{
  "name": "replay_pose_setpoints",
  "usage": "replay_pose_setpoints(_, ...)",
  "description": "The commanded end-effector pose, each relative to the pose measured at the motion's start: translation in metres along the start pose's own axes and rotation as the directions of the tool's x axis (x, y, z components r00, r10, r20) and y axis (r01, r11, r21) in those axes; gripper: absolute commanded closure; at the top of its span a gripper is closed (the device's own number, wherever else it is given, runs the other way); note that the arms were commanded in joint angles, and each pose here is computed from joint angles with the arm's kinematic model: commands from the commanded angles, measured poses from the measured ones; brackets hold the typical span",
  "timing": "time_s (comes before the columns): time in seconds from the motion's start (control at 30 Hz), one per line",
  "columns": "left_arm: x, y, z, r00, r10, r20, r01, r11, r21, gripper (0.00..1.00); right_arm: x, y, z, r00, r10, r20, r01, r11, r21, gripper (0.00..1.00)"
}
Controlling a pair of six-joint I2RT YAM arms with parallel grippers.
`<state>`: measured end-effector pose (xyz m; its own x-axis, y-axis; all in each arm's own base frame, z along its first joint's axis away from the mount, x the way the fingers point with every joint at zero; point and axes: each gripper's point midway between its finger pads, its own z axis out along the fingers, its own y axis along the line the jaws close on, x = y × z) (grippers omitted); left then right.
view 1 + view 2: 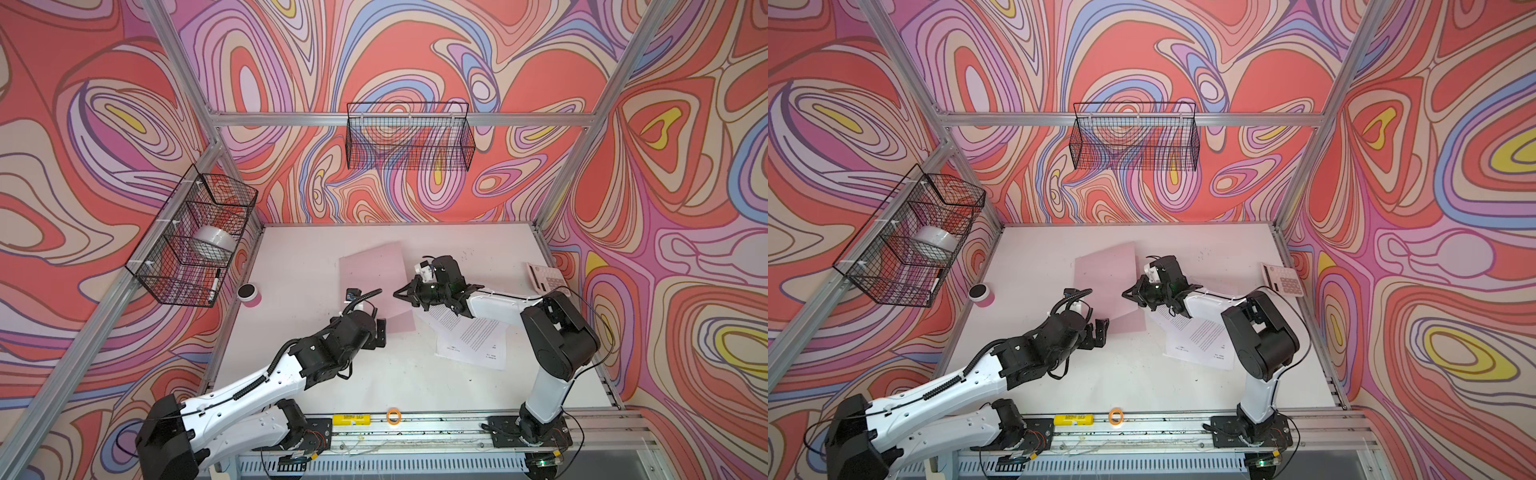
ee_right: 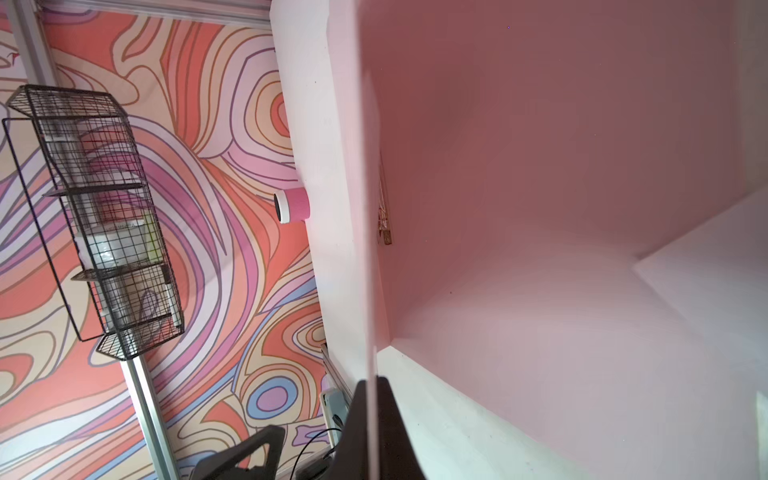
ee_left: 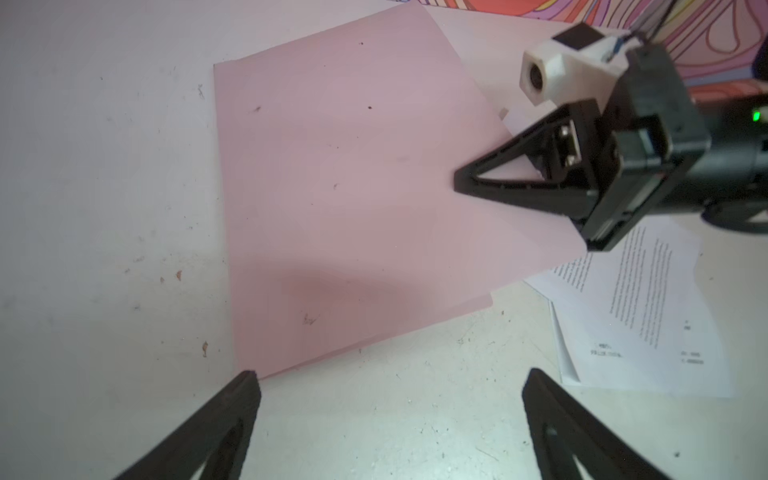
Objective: Put the files into the folder
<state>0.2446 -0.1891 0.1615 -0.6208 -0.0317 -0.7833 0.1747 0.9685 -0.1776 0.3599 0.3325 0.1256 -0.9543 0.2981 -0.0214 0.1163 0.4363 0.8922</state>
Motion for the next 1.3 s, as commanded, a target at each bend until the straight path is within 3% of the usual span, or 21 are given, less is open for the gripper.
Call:
replay_pose_setpoints(0.0, -0.010, 0.000, -0.004, 0.975, 0.211, 0.072, -0.206, 0.976, -0.063, 0.02, 0.001, 0.016, -0.007, 0.999, 0.042, 0.011, -0.042, 0.998, 0.047, 1.00)
replay_pose_setpoints(0.13, -0.008, -0.014, -0.001, 0.930, 0.345, 0.128, -0.338, 0.938, -0.073, 0.03, 0.004, 0.043, -0.014, 1.000, 0.011, 0.021, -0.011, 1.000, 0.025, 1.00)
replay_pose_setpoints(0.27, -0.006, -0.024, 0.008, 0.889, 0.445, 0.110, -0.434, 0.894, -0.116, 0.05, 0.005, 0.059, -0.018, 1.000, -0.003, 0.027, 0.003, 1.000, 0.022, 1.00)
replay_pose_setpoints(0.77, -0.025, -0.033, 0.032, 0.853, 0.509, 0.112, -0.465, 0.841, -0.278, 0.17, 0.027, 0.066, -0.015, 0.998, -0.062, -0.010, 0.062, 0.998, 0.018, 1.00)
replay_pose_setpoints(0.9, -0.025, -0.040, 0.042, 0.843, 0.526, 0.112, -0.479, 0.829, -0.288, 0.29, 0.032, 0.063, -0.015, 0.998, -0.064, -0.019, 0.064, 0.998, 0.025, 1.00)
replay_pose_setpoints(1.1, -0.028, -0.044, 0.048, 0.848, 0.519, 0.110, -0.468, 0.829, -0.306, 0.62, 0.033, 0.060, -0.020, 0.998, -0.070, -0.002, 0.070, 0.997, 0.038, 1.00)
replay_pose_setpoints(1.2, -0.027, -0.040, 0.048, 0.850, 0.516, 0.109, -0.463, 0.829, -0.314, 0.95, 0.034, 0.058, -0.020, 0.998, -0.069, -0.005, 0.070, 0.997, 0.041, 1.00)
replay_pose_setpoints(1.27, -0.026, -0.038, 0.047, 0.851, 0.514, 0.108, -0.460, 0.829, -0.318, 1.00, 0.033, 0.059, -0.020, 0.997, -0.072, -0.006, 0.072, 0.997, 0.034, 1.00)
